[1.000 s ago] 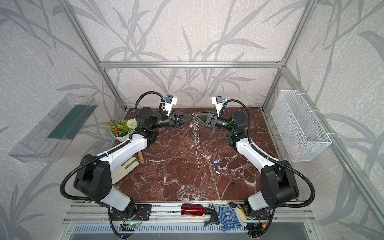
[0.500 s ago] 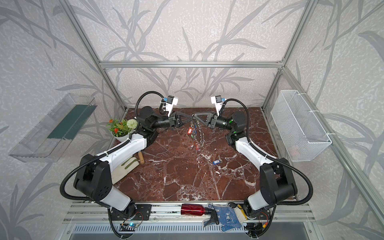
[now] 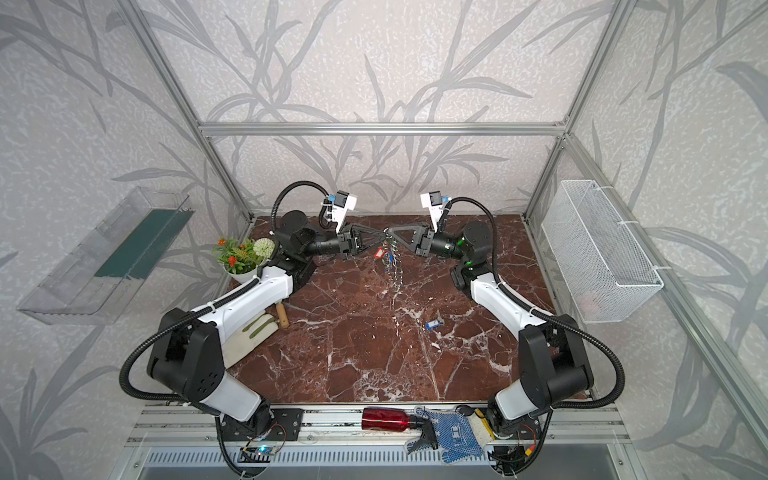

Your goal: Put the keys on the keyring

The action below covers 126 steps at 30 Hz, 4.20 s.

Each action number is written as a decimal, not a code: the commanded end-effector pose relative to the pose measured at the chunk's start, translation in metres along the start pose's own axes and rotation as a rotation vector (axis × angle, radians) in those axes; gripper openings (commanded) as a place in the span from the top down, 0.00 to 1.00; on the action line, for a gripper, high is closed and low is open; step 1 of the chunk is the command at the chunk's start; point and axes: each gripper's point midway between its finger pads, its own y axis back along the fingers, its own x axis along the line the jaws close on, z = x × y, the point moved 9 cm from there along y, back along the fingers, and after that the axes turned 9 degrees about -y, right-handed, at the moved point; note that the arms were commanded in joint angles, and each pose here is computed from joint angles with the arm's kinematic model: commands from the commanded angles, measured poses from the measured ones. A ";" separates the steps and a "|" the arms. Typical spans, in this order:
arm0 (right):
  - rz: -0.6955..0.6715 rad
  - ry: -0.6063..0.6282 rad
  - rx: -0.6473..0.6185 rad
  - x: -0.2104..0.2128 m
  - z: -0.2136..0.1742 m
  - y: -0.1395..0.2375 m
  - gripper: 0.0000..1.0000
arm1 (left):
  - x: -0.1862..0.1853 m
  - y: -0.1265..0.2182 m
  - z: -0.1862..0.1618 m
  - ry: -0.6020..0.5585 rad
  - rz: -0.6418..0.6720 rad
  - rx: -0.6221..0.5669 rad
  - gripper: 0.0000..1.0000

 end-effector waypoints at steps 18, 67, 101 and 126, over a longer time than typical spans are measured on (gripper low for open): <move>-0.043 0.322 0.271 0.020 0.011 -0.009 1.00 | -0.022 0.053 -0.002 -0.161 0.137 0.326 0.52; 0.010 0.331 0.429 0.029 -0.013 -0.019 1.00 | -0.025 0.009 -0.007 -0.238 -0.071 0.374 0.84; -0.037 0.288 0.181 0.038 0.025 0.013 0.51 | -0.048 0.002 -0.003 -0.341 0.095 0.072 1.00; 0.073 0.171 0.209 0.027 0.012 0.006 0.72 | -0.046 -0.009 -0.018 -0.337 0.097 -0.275 1.00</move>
